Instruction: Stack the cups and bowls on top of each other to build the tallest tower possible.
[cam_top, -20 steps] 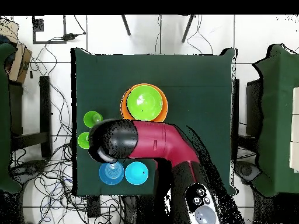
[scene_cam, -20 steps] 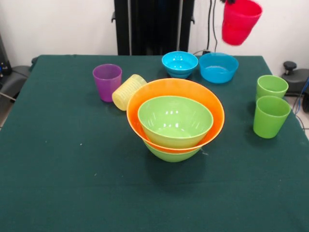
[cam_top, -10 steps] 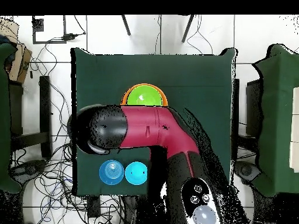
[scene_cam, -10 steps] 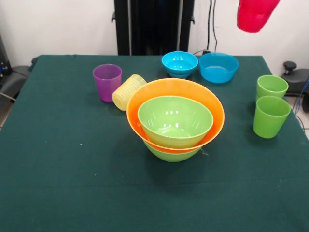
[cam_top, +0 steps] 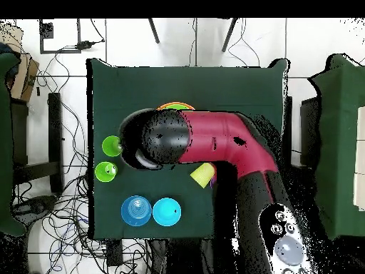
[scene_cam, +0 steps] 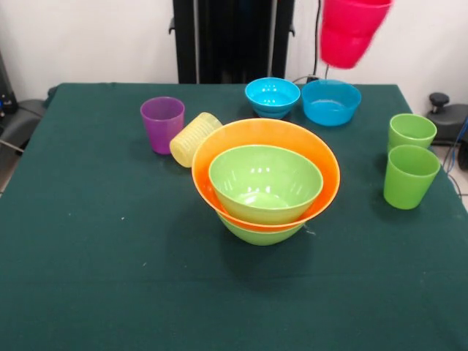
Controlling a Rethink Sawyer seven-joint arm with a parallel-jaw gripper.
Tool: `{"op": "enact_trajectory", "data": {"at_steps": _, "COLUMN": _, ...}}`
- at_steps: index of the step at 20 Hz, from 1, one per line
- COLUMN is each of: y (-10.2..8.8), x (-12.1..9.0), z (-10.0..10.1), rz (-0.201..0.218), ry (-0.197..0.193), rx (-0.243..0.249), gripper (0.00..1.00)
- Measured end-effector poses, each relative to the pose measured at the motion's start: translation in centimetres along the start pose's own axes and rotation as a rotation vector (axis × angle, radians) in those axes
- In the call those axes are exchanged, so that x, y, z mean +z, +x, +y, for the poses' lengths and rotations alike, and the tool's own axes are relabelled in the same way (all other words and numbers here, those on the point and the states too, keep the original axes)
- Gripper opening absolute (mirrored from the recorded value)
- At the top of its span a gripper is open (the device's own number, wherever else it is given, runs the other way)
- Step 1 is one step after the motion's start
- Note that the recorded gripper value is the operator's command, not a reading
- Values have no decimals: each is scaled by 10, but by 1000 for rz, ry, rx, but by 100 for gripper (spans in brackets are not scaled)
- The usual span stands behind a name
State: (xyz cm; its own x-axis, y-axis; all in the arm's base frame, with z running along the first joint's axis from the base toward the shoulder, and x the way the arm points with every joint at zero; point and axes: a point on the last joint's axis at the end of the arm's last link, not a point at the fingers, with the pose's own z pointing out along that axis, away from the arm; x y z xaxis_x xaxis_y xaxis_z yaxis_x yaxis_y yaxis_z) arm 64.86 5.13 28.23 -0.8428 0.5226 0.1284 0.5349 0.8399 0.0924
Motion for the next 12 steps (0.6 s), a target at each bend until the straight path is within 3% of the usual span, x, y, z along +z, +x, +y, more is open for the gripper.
{"op": "enact_trajectory", "data": {"at_steps": 5, "y": -29, "x": 4, "z": -36, "rz": -9, "ry": 9, "rx": 33, "gripper": 0}}
{"op": "enact_trajectory", "data": {"at_steps": 6, "y": -40, "x": 7, "z": -53, "rz": -9, "ry": 13, "rx": 46, "gripper": 0}}
{"op": "enact_trajectory", "data": {"at_steps": 12, "y": -64, "x": 16, "z": -96, "rz": 12, "ry": 3, "rx": 76, "gripper": 0}}
